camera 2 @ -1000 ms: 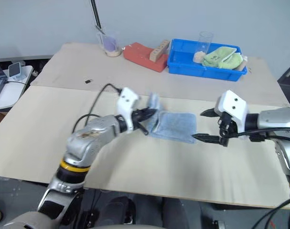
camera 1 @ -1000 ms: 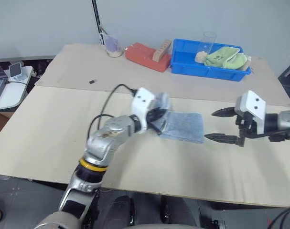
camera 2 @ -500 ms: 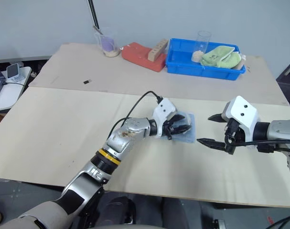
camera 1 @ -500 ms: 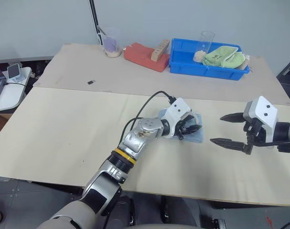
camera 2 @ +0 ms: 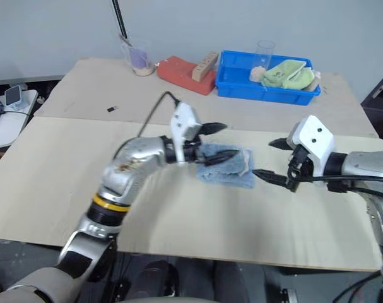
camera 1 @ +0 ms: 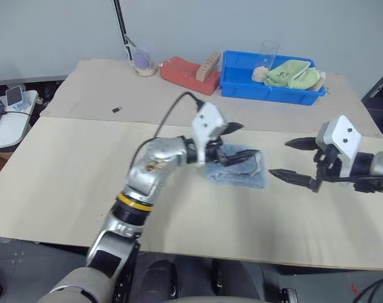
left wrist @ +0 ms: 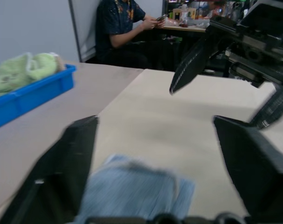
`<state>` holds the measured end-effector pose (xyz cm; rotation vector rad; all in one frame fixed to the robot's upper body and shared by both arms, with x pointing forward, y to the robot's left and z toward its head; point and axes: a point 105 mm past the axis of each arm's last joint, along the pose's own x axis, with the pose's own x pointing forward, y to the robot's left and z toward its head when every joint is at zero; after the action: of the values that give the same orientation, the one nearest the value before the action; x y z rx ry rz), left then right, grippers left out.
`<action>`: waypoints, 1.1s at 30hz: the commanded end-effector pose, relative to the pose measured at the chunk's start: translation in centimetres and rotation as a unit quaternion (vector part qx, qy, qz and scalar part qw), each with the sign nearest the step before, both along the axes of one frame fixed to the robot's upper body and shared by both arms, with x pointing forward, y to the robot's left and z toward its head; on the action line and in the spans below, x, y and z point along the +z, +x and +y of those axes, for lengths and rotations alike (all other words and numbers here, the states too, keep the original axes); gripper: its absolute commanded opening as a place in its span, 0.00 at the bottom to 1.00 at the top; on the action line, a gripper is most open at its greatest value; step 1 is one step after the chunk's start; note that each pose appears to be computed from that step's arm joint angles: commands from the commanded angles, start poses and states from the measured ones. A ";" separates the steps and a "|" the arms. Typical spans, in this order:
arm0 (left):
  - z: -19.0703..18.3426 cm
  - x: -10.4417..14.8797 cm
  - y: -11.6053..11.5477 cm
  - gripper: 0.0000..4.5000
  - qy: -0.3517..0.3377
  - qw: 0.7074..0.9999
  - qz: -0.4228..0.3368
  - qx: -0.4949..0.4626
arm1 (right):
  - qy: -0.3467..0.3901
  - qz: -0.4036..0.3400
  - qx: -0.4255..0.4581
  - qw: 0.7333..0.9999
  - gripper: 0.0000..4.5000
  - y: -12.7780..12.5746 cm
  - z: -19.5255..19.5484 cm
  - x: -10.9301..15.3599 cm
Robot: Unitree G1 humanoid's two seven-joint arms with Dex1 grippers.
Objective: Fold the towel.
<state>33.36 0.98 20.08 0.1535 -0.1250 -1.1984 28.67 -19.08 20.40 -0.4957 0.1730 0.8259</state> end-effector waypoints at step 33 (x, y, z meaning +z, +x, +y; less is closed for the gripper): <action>-2.4 -4.8 3.8 0.00 0.000 0.995 0.029 0.097 | 0.043 -0.071 -0.217 0.973 0.01 3.8 -0.5 -5.1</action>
<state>37.28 -0.95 10.81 0.1535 0.0767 -0.9962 32.19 -20.04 12.18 -0.4004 0.2093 0.3636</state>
